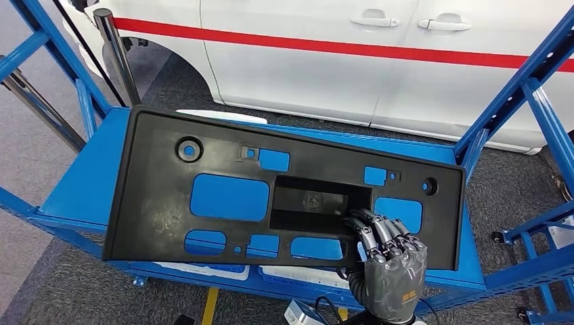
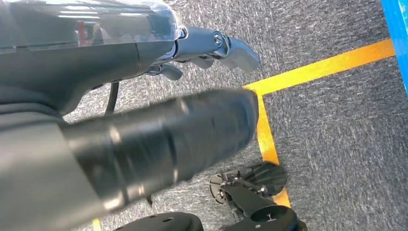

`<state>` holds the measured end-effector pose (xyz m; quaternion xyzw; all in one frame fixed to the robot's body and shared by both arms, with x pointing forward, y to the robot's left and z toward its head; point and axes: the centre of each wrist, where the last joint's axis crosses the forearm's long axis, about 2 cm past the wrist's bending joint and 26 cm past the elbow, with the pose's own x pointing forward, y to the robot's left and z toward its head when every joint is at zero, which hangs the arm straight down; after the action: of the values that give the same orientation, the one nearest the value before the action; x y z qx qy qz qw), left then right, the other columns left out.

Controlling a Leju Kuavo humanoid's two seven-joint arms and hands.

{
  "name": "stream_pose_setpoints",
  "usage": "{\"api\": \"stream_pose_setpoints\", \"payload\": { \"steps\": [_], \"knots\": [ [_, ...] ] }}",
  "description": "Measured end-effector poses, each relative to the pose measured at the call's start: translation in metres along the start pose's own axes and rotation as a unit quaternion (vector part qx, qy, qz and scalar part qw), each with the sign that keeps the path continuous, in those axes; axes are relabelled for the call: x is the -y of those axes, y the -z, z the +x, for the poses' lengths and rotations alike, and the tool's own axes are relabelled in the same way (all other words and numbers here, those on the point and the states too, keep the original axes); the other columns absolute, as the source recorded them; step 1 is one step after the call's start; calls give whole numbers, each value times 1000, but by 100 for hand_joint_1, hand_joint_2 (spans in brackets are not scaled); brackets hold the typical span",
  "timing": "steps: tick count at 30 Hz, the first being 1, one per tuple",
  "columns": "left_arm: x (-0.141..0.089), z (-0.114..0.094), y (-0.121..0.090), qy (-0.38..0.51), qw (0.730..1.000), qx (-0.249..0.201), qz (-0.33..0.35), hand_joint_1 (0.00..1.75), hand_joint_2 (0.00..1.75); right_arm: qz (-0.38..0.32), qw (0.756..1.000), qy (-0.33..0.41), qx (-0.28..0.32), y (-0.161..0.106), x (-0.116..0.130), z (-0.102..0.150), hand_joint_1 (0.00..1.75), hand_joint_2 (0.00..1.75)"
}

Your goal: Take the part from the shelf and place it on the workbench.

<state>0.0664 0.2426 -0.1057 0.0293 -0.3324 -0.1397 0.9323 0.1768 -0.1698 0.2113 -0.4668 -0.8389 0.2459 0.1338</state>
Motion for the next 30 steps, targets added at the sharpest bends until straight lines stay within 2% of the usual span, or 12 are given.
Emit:
{"api": "stream_pose_setpoints", "payload": {
  "steps": [13, 22, 30],
  "knots": [
    [1, -2, -1, -7, 1000, 4, -13, 0, 175, 10, 1000, 26, 2, -4, -4, 6, 175, 175],
    [-1, -3, -2, 17, 999, -22, 35, 0, 175, 15, 999, 51, 2, -8, -5, 14, 175, 175],
    [-1, -2, -2, 20, 998, -28, 44, 0, 175, 14, 997, 72, 3, -10, -8, 15, 175, 175]
  ]
}}
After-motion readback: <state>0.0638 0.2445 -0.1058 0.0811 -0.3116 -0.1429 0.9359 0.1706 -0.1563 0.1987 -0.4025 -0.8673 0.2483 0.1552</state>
